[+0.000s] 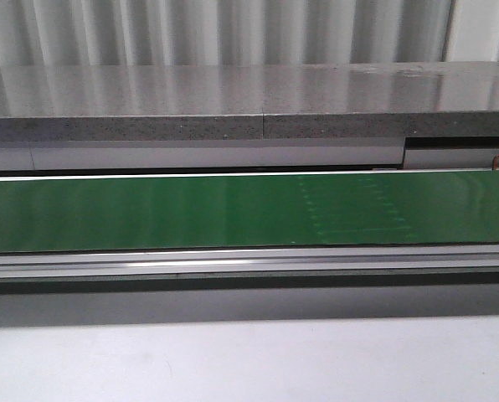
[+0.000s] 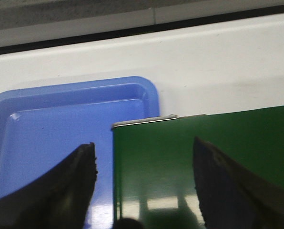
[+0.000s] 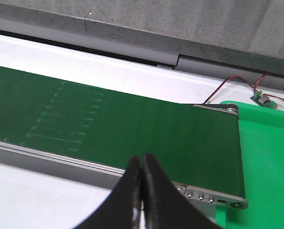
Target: Move button from right to left
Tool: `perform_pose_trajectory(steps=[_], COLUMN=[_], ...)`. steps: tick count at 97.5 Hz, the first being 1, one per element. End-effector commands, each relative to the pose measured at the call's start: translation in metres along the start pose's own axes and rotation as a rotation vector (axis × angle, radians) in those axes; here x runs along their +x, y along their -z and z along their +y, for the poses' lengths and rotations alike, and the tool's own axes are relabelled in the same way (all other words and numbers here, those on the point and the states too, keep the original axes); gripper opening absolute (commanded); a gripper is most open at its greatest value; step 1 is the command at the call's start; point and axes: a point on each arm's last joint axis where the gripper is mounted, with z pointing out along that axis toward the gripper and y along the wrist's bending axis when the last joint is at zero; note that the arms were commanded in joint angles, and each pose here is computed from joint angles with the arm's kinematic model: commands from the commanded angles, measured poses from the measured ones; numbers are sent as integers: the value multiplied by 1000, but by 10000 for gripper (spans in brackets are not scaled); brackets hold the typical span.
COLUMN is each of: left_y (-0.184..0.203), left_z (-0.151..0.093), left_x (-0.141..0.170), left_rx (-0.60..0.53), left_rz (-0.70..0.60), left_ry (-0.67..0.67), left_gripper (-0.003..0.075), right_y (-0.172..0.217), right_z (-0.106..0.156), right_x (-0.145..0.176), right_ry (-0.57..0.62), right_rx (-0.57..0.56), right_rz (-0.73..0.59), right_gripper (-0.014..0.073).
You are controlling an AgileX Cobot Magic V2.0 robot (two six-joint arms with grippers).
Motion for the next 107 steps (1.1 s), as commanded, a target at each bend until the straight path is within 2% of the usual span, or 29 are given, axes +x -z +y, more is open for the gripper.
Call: perform_pose_trajectory(steps=[1, 24, 38, 50, 62, 65, 107], left_y=[31, 66, 91, 110, 125, 128, 135], left_z=[-17, -50, -61, -66, -70, -71, -72], left_x=[-9, 18, 35, 49, 60, 61, 64], left_rx=[-1, 89, 118, 130, 126, 124, 119], left_rz=[-170, -249, -329, -399, -457, -468, -500], left_ry=[16, 18, 44, 66, 64, 61, 56], left_gripper=[431, 424, 356, 221, 15, -18, -20], right_y=[4, 4, 4, 4, 4, 4, 4], right_z=[-2, -2, -2, -2, -2, -2, -2], right_x=[-14, -14, -14, -14, -14, -14, -14], right_ry=[1, 1, 1, 1, 1, 1, 1], right_rx=[20, 20, 20, 20, 20, 20, 20], right_rz=[-88, -88, -88, -88, -88, -88, -88], right_gripper=[-68, -68, -68, -68, -68, -68, -68])
